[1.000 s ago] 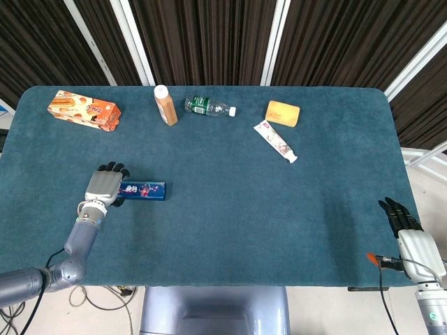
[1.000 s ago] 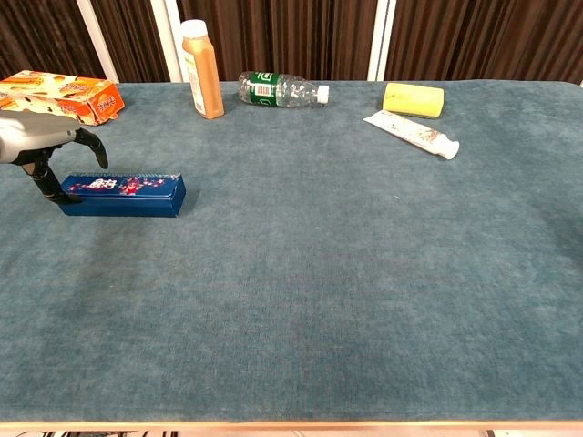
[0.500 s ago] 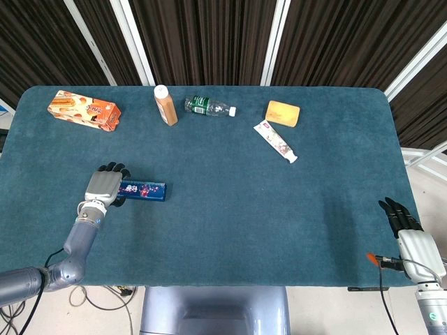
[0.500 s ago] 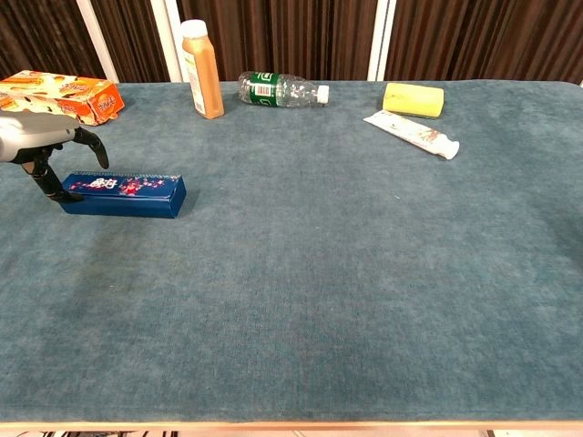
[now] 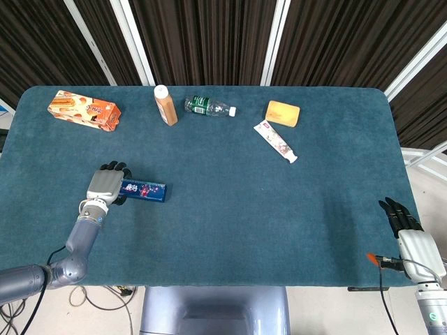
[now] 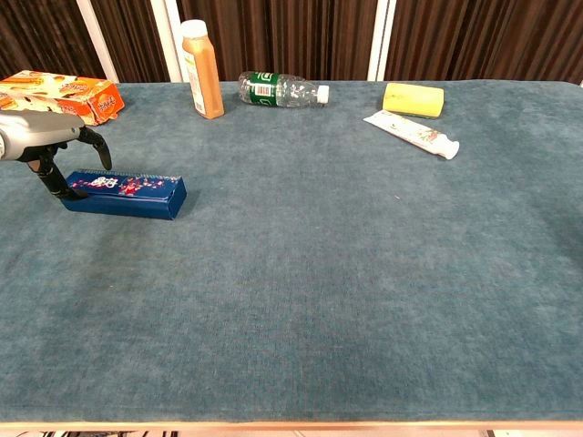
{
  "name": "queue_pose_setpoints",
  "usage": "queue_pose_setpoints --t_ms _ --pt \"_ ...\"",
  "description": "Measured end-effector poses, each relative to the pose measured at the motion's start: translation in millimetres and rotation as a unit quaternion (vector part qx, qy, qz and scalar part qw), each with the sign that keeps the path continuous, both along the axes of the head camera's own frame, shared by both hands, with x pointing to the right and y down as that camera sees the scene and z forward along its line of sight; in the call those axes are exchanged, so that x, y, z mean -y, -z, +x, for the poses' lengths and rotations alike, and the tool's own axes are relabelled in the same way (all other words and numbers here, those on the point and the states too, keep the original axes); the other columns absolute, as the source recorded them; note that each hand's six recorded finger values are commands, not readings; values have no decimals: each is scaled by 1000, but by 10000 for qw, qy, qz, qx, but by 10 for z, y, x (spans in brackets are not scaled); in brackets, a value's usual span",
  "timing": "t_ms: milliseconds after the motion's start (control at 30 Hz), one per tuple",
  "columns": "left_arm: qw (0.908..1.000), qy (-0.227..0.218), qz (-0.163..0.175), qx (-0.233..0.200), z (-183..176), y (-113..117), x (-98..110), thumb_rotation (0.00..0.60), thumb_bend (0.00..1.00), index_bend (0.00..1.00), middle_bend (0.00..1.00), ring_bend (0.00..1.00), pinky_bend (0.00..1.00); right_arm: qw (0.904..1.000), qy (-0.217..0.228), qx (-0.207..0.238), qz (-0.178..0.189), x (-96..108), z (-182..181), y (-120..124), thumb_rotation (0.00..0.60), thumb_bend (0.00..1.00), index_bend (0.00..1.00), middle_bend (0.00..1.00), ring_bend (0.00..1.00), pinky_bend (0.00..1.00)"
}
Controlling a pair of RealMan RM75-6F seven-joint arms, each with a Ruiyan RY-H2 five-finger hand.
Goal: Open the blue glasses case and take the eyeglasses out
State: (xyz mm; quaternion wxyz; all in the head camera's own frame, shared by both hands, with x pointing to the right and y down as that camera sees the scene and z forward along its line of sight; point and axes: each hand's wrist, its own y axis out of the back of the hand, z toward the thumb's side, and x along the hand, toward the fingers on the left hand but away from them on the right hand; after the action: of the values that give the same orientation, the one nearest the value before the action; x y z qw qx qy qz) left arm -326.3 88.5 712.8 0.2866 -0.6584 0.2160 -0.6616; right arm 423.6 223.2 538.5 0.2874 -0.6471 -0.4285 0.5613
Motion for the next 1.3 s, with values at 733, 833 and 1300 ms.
queue_pose_setpoints --t_ms 733,833,1300 --pt "10000 40 21 -49 21 -16 15 600 458 352 127 41 131 10000 -7 0 -8 -2 2 -2 600 156 0 0 0 186" --pt "10000 36 14 -57 39 -24 19 600 470 353 127 41 131 10000 -9 0 -9 -1 2 -2 600 156 0 0 0 186" --pt "9987 280 -202 -379 120 34 -84 600 474 361 129 41 131 10000 -4 3 -5 -1 4 1 600 155 0 0 0 186"
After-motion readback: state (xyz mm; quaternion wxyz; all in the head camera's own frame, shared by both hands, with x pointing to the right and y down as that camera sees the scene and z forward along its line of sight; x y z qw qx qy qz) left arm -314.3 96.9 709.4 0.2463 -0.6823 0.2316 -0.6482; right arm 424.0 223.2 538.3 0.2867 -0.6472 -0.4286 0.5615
